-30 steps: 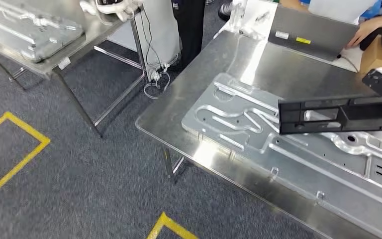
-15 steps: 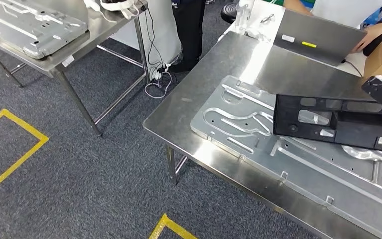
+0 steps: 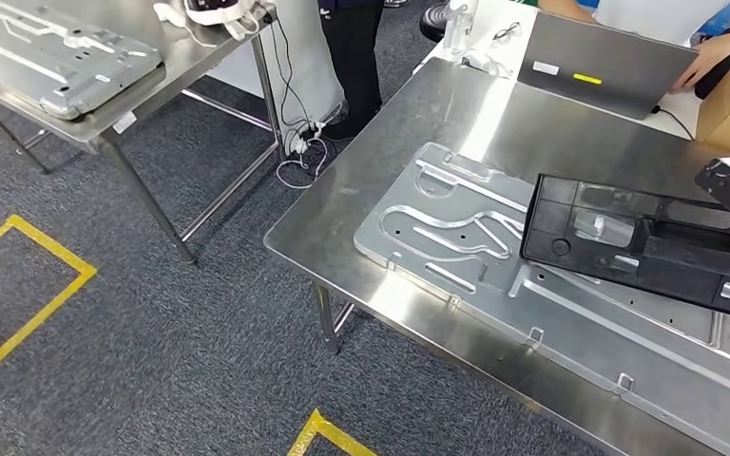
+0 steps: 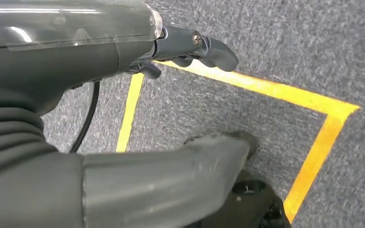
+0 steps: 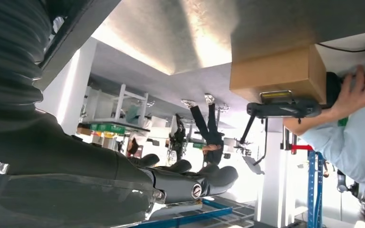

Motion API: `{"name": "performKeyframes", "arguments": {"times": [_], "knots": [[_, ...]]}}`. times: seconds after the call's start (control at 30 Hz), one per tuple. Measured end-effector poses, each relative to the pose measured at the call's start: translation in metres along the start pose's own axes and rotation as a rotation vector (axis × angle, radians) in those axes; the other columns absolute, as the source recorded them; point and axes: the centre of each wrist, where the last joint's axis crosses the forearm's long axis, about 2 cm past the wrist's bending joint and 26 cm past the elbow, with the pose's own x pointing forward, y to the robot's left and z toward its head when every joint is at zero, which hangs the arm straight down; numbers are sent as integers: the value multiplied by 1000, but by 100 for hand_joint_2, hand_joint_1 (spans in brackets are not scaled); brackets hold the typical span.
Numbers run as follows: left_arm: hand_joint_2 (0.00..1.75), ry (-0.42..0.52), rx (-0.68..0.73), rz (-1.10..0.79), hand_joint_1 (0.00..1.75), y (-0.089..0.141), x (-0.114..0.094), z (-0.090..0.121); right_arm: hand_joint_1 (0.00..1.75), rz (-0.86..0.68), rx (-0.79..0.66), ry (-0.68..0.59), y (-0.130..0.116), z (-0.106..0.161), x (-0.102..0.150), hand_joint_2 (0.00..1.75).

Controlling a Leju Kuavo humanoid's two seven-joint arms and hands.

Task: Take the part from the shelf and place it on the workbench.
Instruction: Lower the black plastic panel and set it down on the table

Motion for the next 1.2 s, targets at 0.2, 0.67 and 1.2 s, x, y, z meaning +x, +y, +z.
{"name": "performKeyframes", "arguments": {"times": [0.2,0.67,1.2], "knots": [[0,2,-1,1,0,0,-1,0,0,4,6,-4,4,2,-1,175],[0,-1,2,7,0,0,-1,0,0,-113,31,10,17,18,-27,0],[0,7,9,24,0,1,-3,1,0,-310,120,21,-3,20,-47,0]]}}
